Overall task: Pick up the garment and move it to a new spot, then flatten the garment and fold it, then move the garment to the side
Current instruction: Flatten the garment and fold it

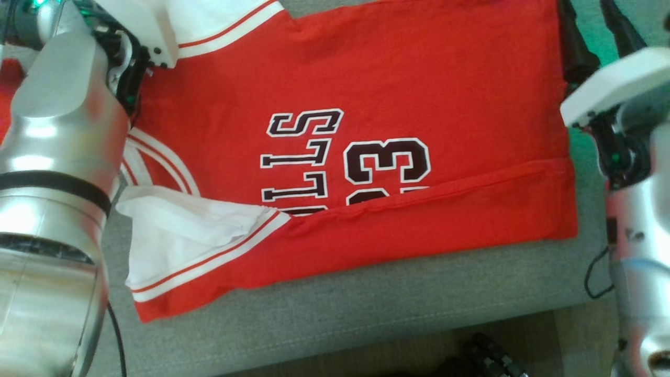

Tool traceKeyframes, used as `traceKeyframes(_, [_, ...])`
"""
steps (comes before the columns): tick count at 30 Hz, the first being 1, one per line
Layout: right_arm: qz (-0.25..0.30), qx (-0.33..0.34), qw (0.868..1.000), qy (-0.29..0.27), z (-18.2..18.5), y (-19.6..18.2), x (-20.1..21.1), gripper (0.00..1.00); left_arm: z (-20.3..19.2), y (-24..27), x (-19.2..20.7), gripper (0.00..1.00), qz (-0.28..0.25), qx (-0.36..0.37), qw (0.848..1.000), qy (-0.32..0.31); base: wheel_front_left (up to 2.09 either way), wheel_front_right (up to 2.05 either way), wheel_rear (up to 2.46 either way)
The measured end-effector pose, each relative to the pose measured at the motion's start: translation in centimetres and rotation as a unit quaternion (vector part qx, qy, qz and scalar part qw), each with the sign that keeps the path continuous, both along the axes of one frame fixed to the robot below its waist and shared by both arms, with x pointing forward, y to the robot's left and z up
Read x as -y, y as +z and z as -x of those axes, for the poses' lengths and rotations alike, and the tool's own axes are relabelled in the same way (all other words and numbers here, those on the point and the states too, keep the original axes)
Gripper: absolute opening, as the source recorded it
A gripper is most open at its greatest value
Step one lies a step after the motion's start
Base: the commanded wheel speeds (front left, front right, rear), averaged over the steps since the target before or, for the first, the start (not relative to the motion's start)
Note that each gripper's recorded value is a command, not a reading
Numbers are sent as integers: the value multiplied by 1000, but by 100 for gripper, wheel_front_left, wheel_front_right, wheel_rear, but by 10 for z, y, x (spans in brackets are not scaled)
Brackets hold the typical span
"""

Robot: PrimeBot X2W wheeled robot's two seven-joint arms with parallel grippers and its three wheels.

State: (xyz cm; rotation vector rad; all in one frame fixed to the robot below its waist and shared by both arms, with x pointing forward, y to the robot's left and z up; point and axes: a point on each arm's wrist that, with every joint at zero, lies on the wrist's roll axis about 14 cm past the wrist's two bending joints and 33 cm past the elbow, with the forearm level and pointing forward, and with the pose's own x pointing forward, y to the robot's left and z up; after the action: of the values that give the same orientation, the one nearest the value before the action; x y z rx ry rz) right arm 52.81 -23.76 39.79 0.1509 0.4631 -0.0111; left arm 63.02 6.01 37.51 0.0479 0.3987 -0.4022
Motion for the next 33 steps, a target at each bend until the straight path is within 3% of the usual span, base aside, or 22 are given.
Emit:
traceKeyframes(7, [-11, -57, 998, 18, -8, -28, -12, 100, 1, 0, -4, 0, 6, 5, 1000, 5, 0, 0, 0])
traceKeyframes(8, [-11, -61, 998, 22, -9, -30, -13, 73, 1, 1, -3, 0, 8, 6, 1000, 5, 0, 0, 0])
traceKeyframes(10, [-11, -65, 997, 26, -12, -30, -14, 0, 1, 2, -3, 0, 14, 9, 1000, 8, 0, 0, 0])
traceKeyframes(16, [-9, -24, 999, 29, -25, -16, -12, 0, -3, 21, -2, 0, 24, 39, 999, 3, 0, 0, 0])
traceKeyframes(24, [-7, 58, 998, 37, -33, 24, -13, 0, -11, 97, 1, 0, 83, 144, 986, 0, 0, 0, 0])
traceKeyframes(33, [-13, 78, 996, 46, -2, 36, -18, 0, 43, 127, -14, 0, 138, 203, 969, 18, 0, 0, 0])
